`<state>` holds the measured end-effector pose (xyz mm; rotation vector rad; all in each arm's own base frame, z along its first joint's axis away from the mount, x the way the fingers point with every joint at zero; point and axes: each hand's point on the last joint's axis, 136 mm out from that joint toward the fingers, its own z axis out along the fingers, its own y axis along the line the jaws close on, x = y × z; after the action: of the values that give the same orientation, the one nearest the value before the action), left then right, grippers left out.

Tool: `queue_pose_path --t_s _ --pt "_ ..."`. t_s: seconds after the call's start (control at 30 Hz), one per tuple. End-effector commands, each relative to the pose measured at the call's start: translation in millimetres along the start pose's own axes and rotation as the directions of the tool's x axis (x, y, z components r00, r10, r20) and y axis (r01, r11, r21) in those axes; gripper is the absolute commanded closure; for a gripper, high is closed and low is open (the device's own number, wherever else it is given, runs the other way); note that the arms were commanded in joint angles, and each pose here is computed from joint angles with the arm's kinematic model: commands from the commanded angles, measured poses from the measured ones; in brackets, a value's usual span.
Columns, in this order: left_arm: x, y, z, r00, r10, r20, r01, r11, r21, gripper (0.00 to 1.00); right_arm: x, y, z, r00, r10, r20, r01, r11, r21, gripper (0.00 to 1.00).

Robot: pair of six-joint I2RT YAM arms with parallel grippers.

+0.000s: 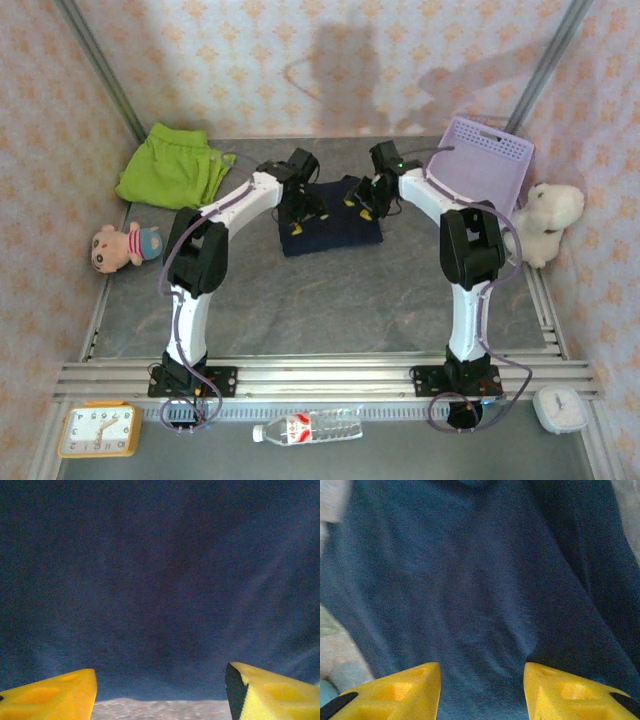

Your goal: Fold and stack the mixed laundry pile

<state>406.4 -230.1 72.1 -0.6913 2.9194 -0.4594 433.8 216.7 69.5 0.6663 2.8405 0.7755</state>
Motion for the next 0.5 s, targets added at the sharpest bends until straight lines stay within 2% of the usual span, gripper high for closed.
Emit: queue_pose_path --t_s 0.0,0.2,0.47 --pt "6.2 20.2 17.7 0.999 -0.005 0.038 0.008 0.997 -0.073 0.31 12.9 -24.6 16.1 0.999 0.022 -0.027 -0.021 0.999 0.035 0.54" --pt "58.9 57.5 28.7 1.000 -0.017 0.011 0.018 0.988 -0.156 0.32 55.0 -50.3 18.9 0.996 0.003 -0.090 0.003 0.998 0.061 0.55" --pt "122.8 86.9 4.8 0.998 -0.016 0.067 0.029 0.981 -0.191 0.33 118.6 -64.5 -1.3 0.988 -0.043 -0.148 0.050 0.998 0.043 0.55"
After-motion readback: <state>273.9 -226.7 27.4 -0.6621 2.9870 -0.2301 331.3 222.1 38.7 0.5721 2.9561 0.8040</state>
